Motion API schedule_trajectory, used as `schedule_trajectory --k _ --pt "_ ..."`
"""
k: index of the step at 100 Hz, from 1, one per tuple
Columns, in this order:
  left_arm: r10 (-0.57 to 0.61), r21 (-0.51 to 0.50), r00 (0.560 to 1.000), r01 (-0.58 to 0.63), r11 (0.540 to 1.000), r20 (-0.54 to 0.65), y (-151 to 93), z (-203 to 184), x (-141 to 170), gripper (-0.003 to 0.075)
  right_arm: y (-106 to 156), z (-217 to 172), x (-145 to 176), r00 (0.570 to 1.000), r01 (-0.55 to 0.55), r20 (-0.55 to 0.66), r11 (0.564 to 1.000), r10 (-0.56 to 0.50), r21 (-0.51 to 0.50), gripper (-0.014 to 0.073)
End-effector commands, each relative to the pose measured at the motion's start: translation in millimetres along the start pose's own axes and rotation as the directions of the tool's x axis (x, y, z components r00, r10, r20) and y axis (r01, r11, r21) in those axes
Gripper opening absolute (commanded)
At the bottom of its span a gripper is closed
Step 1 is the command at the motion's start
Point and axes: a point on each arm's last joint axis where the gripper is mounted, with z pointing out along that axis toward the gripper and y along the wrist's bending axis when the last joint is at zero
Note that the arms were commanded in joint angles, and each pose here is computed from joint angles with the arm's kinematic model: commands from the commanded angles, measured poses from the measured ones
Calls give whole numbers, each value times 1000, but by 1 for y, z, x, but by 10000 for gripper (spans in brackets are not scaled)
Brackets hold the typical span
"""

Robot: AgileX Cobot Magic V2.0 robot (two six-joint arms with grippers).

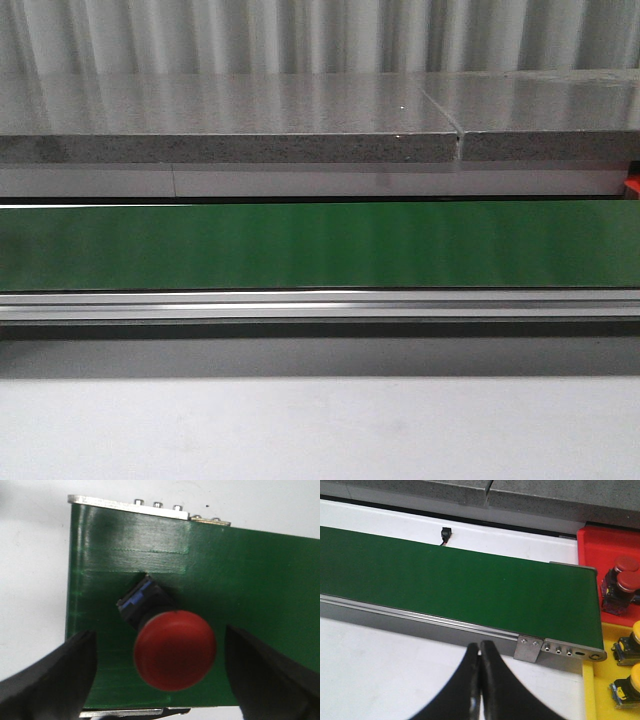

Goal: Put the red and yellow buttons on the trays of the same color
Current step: 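Set the red button on the belt and open the left gripper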

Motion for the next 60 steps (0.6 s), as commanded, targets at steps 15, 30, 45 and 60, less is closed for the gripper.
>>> schedule_trajectory --k 15,30,45,60 --pt "3 56 985 -12 998 171 -14 -40 -9 542 0 -3 -13 996 8 88 1000 -8 -2 -69" --pt "-45 114 955 11 993 295 -19 -60 -22 542 0 -3 -13 996 8 88 1000 -8 -2 -69" --pt "-129 135 920 85 987 370 -12 -76 -30 542 0 -3 -13 996 8 88 1000 -8 -2 -69" --pt "-230 85 906 213 973 356 13 -76 -28 542 0 -3 -13 996 8 88 1000 -8 -2 -69"
